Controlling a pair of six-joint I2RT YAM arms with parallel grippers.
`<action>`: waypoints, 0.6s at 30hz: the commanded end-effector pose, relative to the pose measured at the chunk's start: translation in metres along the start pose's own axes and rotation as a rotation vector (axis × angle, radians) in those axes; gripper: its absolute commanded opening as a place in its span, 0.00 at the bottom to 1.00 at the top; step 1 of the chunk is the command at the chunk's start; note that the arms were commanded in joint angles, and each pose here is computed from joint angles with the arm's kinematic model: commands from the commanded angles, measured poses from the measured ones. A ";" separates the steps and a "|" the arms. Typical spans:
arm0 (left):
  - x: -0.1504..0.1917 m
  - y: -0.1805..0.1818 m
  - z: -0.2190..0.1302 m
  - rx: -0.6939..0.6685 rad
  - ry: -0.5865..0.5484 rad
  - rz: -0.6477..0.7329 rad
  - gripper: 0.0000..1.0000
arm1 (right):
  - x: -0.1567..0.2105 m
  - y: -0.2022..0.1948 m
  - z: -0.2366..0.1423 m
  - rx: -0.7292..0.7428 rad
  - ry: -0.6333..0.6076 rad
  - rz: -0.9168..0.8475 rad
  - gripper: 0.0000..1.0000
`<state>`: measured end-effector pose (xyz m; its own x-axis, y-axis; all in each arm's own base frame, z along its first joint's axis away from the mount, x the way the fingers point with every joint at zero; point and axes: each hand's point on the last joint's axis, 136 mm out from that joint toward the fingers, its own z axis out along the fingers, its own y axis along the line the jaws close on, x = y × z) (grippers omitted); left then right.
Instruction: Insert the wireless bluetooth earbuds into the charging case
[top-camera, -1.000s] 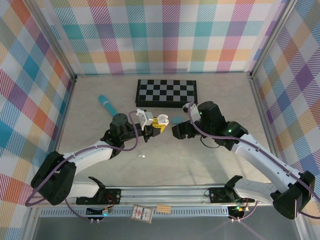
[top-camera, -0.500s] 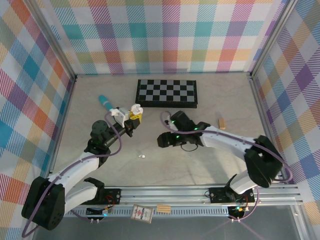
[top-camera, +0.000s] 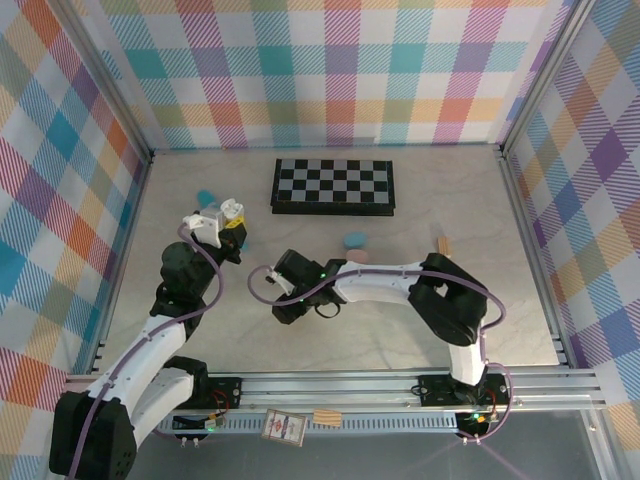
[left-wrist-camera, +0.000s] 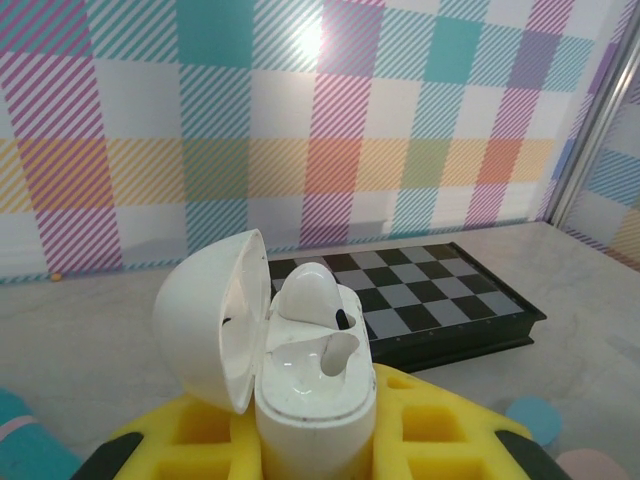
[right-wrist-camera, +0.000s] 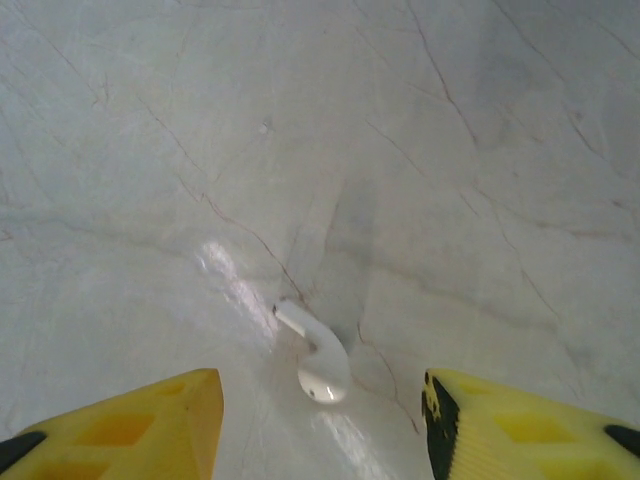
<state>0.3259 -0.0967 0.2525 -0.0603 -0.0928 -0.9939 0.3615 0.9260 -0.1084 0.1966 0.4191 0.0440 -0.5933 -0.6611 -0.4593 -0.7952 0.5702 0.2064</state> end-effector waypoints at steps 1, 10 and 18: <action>-0.012 0.008 -0.003 -0.033 -0.021 -0.011 0.01 | 0.001 -0.004 0.007 0.074 0.034 -0.082 0.51; -0.013 0.006 -0.002 -0.020 -0.020 -0.012 0.01 | 0.017 -0.017 0.017 0.176 0.102 -0.132 0.49; -0.010 0.002 0.000 0.010 -0.010 -0.019 0.02 | 0.026 -0.040 -0.001 0.290 0.111 -0.130 0.47</action>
<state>0.3249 -0.0952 0.2467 -0.0878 -0.0926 -0.9918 0.3586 0.9260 -0.1182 0.2086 0.4052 0.0211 -0.5143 -0.7541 -0.4085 -0.8204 0.5713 -0.0218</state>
